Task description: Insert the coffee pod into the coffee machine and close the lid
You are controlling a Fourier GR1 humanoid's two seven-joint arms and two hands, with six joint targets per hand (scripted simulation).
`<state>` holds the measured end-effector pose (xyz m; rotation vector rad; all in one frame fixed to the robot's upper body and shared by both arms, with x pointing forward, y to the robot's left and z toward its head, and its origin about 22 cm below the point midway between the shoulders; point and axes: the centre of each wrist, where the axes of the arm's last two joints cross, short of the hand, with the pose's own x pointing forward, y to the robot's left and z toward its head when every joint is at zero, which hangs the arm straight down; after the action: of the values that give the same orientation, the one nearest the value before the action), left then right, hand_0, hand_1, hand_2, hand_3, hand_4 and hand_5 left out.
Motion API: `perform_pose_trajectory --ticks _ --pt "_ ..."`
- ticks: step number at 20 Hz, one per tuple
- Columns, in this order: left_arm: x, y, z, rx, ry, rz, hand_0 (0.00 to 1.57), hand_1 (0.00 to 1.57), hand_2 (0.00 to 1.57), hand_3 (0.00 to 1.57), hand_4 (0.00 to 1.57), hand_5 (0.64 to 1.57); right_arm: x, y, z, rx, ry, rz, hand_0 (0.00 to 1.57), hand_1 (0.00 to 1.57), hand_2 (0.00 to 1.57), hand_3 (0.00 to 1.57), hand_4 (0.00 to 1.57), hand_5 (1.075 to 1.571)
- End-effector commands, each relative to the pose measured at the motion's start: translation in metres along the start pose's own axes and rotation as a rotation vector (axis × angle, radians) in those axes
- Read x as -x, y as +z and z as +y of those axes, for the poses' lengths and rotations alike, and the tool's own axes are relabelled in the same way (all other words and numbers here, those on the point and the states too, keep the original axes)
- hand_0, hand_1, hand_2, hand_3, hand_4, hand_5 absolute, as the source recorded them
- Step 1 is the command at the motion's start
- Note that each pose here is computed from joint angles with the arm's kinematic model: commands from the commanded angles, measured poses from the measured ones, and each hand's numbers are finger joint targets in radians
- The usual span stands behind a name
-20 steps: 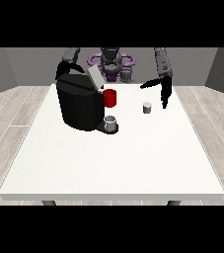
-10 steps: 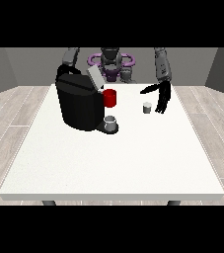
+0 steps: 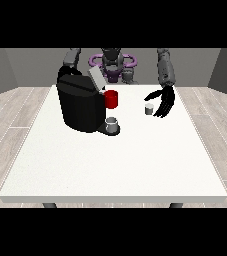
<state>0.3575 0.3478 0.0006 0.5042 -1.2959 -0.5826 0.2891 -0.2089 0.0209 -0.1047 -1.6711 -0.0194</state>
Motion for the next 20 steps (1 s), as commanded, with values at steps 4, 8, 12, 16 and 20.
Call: perform_pose_trajectory --ticks 4,8,12,16,20 --pt "-0.009 -0.010 0.012 -0.039 -0.131 -0.051 0.65 0.65 0.79 0.53 0.00 1.571 -0.008 -0.005 0.005 -0.002 0.012 0.004 0.00 0.00 0.00 0.00 0.52 1.571" --pt "-0.004 -0.008 -0.016 -0.094 -0.172 -0.099 0.72 0.72 0.86 0.65 0.23 1.571 0.000 -0.006 0.003 0.002 -0.014 -0.015 0.00 0.00 0.00 0.00 0.52 1.571" --pt "-0.006 -0.013 -0.018 -0.149 -0.163 -0.070 0.82 0.82 0.97 0.74 0.39 1.571 -0.011 -0.012 -0.015 -0.031 -0.043 -0.011 0.00 0.00 0.00 0.00 0.49 1.571" --pt "-0.004 -0.010 -0.041 -0.077 -0.262 -0.095 0.99 0.99 1.09 0.87 0.29 1.571 -0.009 -0.018 -0.018 0.044 -0.048 0.022 0.00 0.00 0.00 0.00 0.52 1.571" --pt "0.005 -0.010 -0.007 -0.093 -0.313 -0.062 1.03 1.03 1.11 0.89 0.29 1.571 -0.003 -0.008 -0.015 0.025 -0.052 -0.013 0.00 0.00 0.00 0.00 0.43 1.571"
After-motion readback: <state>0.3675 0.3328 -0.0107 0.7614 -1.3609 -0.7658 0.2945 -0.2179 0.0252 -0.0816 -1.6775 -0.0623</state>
